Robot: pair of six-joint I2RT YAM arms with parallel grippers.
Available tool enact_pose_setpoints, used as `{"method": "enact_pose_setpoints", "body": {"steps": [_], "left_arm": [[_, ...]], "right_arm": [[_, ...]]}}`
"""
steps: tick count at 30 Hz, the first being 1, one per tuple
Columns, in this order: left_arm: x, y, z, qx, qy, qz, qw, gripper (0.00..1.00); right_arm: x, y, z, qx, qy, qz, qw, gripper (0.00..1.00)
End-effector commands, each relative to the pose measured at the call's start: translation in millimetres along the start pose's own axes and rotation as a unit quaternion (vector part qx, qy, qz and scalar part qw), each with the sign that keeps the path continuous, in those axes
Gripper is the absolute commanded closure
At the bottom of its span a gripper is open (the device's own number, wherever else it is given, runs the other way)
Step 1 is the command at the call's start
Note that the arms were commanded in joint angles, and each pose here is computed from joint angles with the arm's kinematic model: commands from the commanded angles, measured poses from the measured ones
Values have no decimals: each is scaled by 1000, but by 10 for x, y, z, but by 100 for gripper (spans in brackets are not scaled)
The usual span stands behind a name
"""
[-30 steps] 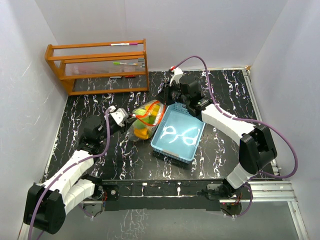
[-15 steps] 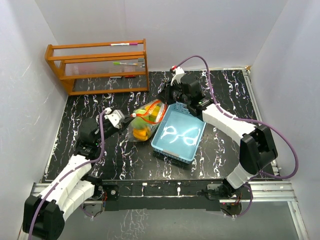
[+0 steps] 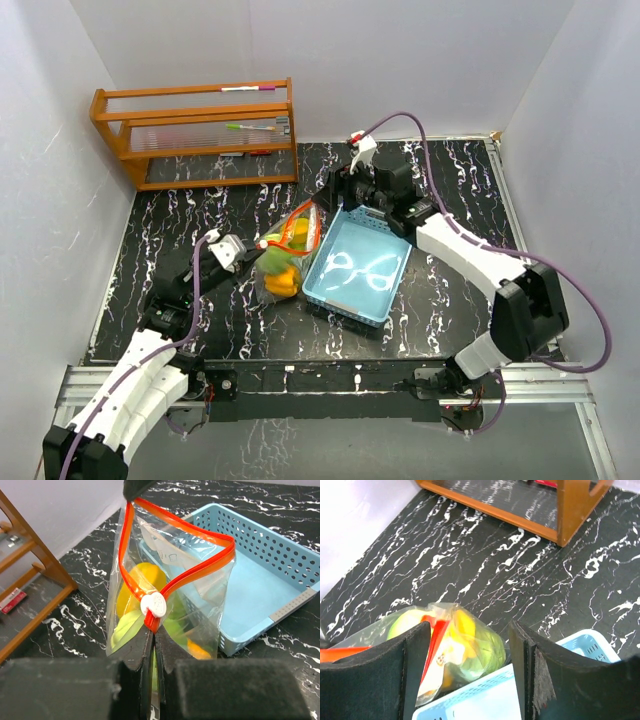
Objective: Place the food in the zip-top bag and seal the zipper
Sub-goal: Zip the zipper food storage bag at the center of the board.
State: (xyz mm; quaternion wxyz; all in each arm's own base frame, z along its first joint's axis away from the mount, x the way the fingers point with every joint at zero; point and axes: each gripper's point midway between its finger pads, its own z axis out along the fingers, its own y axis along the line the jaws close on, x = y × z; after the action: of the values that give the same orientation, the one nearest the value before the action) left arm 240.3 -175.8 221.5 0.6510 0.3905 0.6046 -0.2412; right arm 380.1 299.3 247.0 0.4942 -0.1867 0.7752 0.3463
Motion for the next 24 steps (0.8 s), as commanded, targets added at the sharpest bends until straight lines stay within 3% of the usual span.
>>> {"method": "enact_pose_setpoints", "body": {"steps": [1, 5, 13, 18, 24], "left_arm": [[2, -62, -4, 15, 3, 2, 1000, 100], [-8, -76, -3, 19, 6, -8, 1000, 100], [-383, -18, -12, 18, -30, 17, 999, 100], [-716, -53, -10, 46, -58, 38, 997, 100], [-835, -113, -40, 62, -74, 45, 994, 100]], "right_arm": [[-489, 373, -363, -70, -78, -112, 988, 32], [-692, 658, -651, -116, -103, -155, 976, 25], [-559, 1135, -931, -237, -65, -144, 959, 30], [-517, 1264, -953, -274, -49, -166, 946, 30], [-659, 1435, -949, -312, -61, -194, 928, 29]]}}
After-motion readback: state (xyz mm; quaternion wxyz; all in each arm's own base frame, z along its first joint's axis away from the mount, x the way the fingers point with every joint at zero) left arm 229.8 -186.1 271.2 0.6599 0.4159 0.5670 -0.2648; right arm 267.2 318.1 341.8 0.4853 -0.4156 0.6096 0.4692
